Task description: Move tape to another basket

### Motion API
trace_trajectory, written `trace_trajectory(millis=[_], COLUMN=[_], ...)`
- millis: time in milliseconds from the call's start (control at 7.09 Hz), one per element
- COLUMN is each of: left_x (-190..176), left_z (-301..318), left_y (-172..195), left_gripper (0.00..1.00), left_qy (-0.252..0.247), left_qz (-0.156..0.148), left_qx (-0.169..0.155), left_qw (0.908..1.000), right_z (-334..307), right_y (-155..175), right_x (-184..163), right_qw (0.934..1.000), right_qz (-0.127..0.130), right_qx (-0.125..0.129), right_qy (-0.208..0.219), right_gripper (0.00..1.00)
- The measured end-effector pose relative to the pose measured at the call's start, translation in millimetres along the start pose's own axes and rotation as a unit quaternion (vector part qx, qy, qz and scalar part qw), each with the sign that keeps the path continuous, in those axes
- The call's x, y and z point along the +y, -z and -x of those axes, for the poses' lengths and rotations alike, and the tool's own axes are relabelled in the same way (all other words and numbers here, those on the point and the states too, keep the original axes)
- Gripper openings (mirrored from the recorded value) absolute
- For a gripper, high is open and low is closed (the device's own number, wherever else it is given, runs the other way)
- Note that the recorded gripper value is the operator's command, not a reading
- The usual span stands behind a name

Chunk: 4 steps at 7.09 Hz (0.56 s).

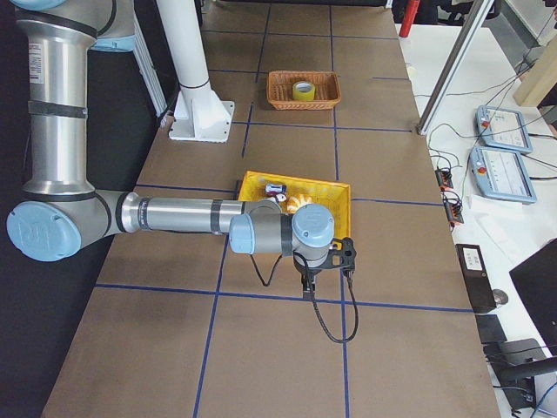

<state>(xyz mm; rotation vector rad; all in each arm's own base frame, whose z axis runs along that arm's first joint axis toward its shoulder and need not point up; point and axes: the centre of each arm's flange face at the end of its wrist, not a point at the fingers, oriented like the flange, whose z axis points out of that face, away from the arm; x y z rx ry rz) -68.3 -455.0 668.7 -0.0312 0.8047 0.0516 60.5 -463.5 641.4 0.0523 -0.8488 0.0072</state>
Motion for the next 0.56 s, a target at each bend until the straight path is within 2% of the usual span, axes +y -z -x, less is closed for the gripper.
trace_trajectory(millis=[564], left_x=[0.0], left_z=[-0.2], left_y=[0.2], left_gripper=[1.0], left_qy=[0.0], left_qz=[0.0], left_qx=[0.0], left_qw=[1.0], right_z=[3.8], right_y=[2.9], right_x=[-0.8], right_qw=[1.0], right_qz=[-0.003], right_qx=[-0.003], right_qy=[0.002], right_gripper=[1.0])
